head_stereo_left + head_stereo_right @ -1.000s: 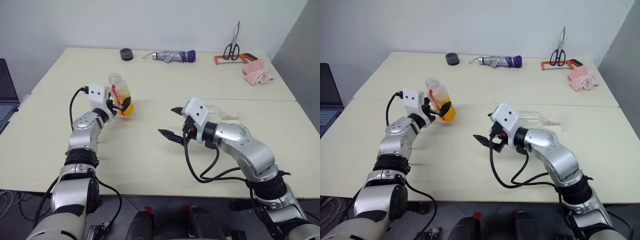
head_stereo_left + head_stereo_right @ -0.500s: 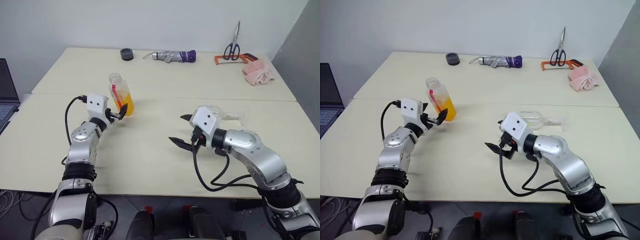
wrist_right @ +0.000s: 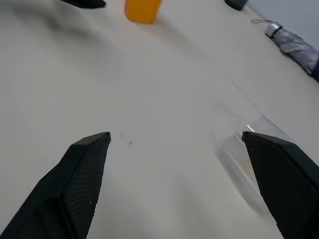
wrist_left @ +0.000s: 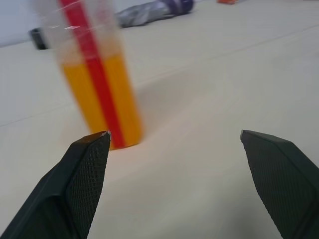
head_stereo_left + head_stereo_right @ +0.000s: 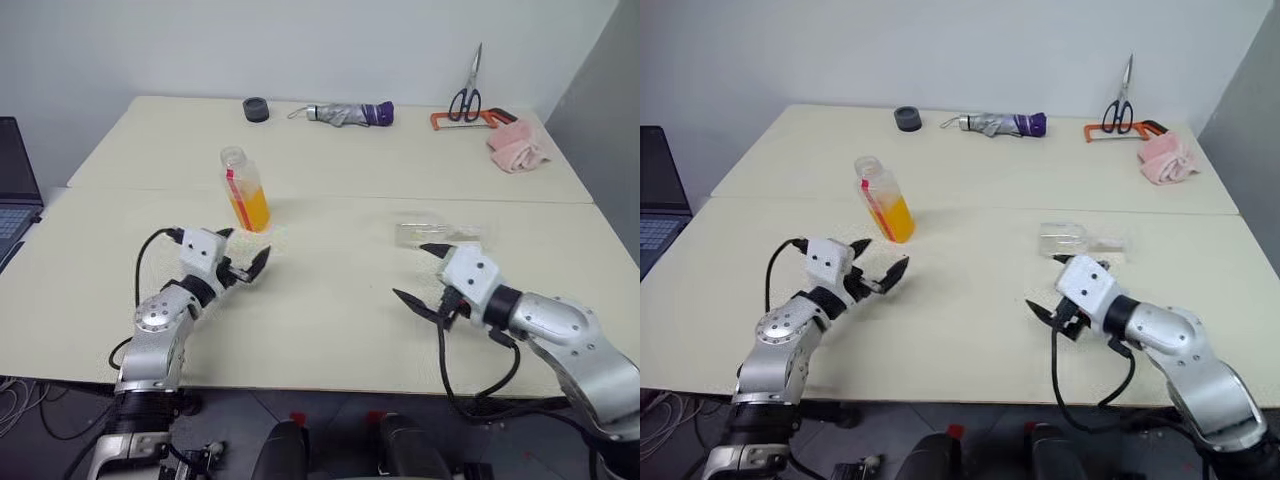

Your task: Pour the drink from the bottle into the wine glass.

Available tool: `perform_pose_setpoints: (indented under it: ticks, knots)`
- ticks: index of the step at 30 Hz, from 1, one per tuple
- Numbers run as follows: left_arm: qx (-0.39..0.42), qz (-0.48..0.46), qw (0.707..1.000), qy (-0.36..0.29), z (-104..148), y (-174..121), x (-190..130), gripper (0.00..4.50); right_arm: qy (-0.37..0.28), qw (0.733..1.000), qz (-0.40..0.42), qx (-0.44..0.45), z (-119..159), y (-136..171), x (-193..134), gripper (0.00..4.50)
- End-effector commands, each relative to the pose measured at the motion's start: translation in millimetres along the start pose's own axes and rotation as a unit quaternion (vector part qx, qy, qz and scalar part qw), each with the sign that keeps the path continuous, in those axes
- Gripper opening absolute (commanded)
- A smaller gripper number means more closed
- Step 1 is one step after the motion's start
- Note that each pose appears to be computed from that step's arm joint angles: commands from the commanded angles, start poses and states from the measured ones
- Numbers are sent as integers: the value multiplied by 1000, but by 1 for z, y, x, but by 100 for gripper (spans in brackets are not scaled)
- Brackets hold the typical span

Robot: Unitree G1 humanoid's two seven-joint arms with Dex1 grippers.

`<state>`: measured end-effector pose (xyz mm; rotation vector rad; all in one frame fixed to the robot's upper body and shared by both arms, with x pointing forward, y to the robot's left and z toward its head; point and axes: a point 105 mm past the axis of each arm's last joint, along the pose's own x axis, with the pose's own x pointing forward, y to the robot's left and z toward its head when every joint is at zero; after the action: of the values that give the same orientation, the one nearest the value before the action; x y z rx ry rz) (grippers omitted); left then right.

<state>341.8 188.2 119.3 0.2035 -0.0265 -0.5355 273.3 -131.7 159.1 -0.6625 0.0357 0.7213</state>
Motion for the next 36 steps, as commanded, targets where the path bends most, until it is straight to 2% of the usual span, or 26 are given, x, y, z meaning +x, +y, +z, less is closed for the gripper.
perform_pose_setpoints:
  ticks: [1, 5, 8, 14, 23, 29, 32, 36]
  knots:
    - [18, -137, 990, -29, 30, -36, 6, 446, 39, 991, -84, -93, -10, -27, -8, 450]
    - [30, -220, 975, -27, 41, -49, 11, 446, 87, 971, -137, -176, -28, -48, -1, 450]
    - [42, -272, 961, -23, 45, -56, 13, 446, 116, 946, -167, -251, -40, -60, 8, 450]
    - [59, -337, 939, -27, 49, -69, 17, 446, 144, 916, -177, -330, -61, -65, 27, 450]
    - [62, -388, 919, -28, 48, -81, 17, 446, 165, 894, -205, -364, -82, -79, 53, 450]
    - [64, -390, 918, -30, 49, -82, 18, 446, 176, 886, -216, -370, -93, -90, 59, 450]
    - [62, -388, 919, -31, 49, -83, 18, 450, 179, 887, -215, -367, -97, -90, 62, 395]
    - [59, -383, 921, -33, 49, -82, 19, 450, 183, 887, -216, -363, -101, -92, 67, 251]
